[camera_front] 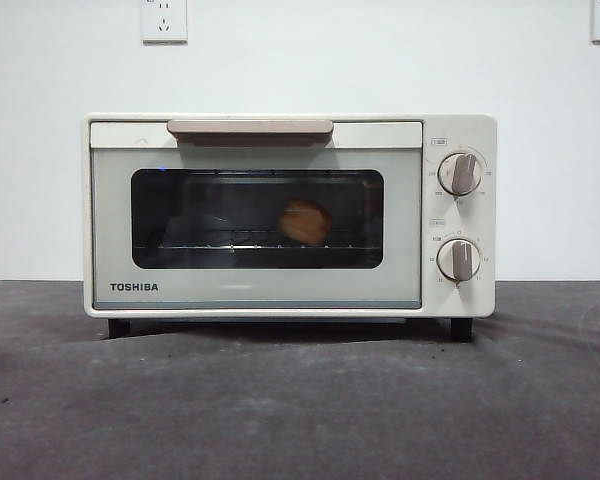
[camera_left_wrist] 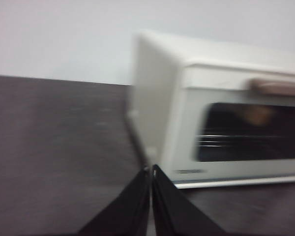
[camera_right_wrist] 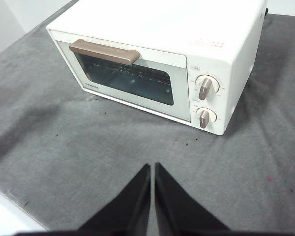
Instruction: The left arm flap open the oven, the right arm pick bread and place it into oven, the left arm flap close the oven
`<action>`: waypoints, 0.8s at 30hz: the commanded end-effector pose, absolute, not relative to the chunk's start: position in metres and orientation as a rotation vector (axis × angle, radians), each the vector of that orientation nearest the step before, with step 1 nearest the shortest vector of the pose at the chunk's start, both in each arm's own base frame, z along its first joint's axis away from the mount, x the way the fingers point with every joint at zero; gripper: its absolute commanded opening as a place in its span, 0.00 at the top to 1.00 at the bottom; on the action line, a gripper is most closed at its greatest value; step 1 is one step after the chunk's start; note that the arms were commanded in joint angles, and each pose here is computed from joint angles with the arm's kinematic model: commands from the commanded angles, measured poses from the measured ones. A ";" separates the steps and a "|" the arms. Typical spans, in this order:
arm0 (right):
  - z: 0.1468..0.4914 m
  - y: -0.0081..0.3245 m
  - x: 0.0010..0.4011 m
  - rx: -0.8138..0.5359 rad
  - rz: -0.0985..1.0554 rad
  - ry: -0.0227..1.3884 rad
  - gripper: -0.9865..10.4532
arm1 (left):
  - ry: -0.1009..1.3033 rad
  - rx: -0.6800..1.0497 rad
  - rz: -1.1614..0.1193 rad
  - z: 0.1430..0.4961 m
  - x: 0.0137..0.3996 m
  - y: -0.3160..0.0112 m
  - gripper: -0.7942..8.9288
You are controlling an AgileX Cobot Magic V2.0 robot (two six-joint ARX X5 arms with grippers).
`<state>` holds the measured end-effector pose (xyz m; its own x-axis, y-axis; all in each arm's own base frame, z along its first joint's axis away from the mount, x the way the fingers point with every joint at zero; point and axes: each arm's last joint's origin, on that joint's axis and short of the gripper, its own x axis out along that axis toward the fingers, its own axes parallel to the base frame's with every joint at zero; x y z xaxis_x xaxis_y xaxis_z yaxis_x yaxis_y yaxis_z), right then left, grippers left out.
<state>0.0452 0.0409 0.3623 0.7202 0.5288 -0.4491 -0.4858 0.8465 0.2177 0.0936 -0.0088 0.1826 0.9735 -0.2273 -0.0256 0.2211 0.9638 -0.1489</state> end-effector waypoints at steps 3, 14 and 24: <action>0.369 0.040 0.044 0.105 0.573 0.499 0.90 | 0.021 -0.144 -0.096 0.166 0.097 -0.004 0.90; 0.369 0.040 0.044 0.105 0.573 0.499 0.90 | 0.079 -0.129 -0.047 0.159 0.097 -0.002 0.90; 0.369 0.040 0.044 0.105 0.573 0.499 0.90 | 0.078 -0.129 -0.047 0.159 0.097 -0.002 0.90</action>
